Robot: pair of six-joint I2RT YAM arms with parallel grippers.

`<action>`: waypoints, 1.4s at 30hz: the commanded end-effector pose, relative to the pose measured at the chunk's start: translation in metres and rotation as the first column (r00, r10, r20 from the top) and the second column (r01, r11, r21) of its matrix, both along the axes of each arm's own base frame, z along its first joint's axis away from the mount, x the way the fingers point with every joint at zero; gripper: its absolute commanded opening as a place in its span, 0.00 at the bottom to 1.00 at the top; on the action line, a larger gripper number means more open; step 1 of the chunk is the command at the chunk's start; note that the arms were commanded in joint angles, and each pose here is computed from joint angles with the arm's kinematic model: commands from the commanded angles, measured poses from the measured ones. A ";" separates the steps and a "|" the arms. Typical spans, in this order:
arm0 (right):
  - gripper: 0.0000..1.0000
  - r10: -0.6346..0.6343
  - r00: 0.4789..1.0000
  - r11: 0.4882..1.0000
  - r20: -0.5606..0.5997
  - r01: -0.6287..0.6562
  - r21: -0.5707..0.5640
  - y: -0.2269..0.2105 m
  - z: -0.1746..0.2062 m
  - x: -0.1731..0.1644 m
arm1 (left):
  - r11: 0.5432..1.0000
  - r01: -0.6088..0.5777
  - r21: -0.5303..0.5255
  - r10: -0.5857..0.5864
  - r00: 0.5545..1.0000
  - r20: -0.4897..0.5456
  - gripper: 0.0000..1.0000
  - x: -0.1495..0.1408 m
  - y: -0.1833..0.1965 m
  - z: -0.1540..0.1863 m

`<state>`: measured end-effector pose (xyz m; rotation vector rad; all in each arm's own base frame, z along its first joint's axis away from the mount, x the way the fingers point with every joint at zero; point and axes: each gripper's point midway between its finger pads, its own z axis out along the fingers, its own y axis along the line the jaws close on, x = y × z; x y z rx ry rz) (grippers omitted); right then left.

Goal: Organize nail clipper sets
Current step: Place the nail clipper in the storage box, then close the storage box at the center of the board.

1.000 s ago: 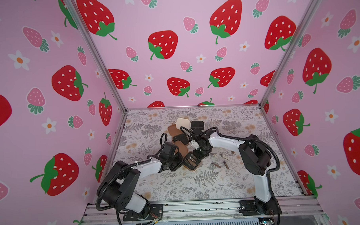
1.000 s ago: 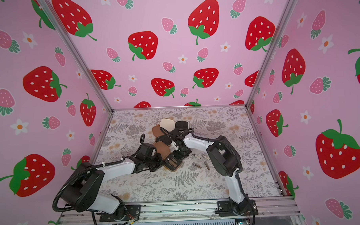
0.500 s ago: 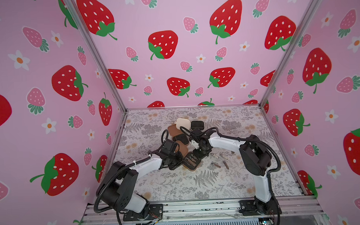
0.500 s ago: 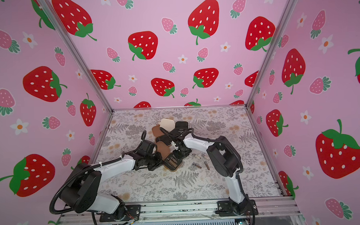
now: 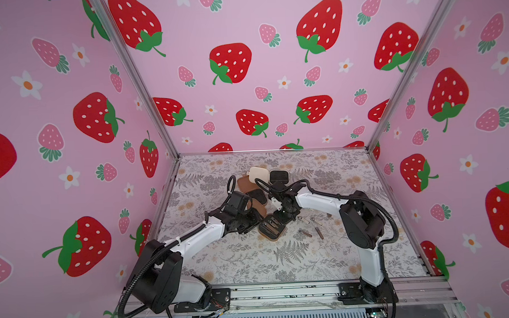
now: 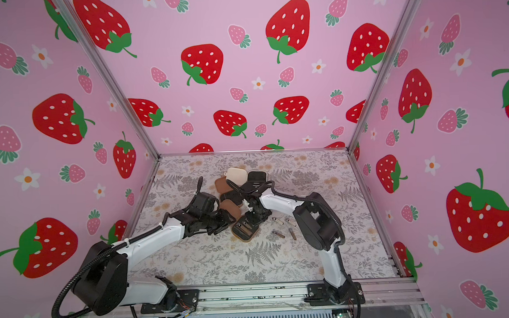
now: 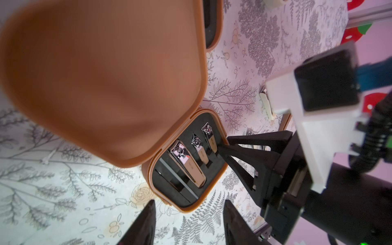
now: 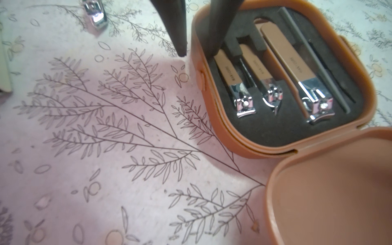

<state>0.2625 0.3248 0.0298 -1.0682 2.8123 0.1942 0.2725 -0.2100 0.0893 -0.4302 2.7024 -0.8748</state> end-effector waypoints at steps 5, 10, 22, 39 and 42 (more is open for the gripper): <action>0.18 -0.009 1.000 0.999 -0.012 0.008 -0.035 -0.013 0.004 -0.006 | 0.994 -0.072 0.087 0.070 0.997 0.032 0.69 0.004 0.038 0.011; 0.19 -0.003 1.000 1.000 -0.010 0.002 -0.021 -0.011 0.008 -0.006 | 0.987 -0.134 0.082 0.131 0.990 0.042 0.79 0.007 0.066 0.005; 0.19 0.036 0.997 0.999 -0.062 -0.034 0.029 -0.006 0.003 -0.018 | 0.993 -0.097 -0.067 0.107 0.980 0.170 0.79 0.051 0.059 -0.011; 0.19 0.106 0.993 0.993 -0.042 -0.104 0.059 -0.001 -0.017 -0.003 | 0.986 0.031 -0.161 0.029 0.933 0.358 0.74 0.082 0.030 0.001; 0.19 0.094 0.995 0.994 -0.035 -0.091 0.063 -0.002 -0.018 0.005 | 0.984 0.069 -0.161 0.002 0.916 0.401 0.74 0.076 0.024 0.012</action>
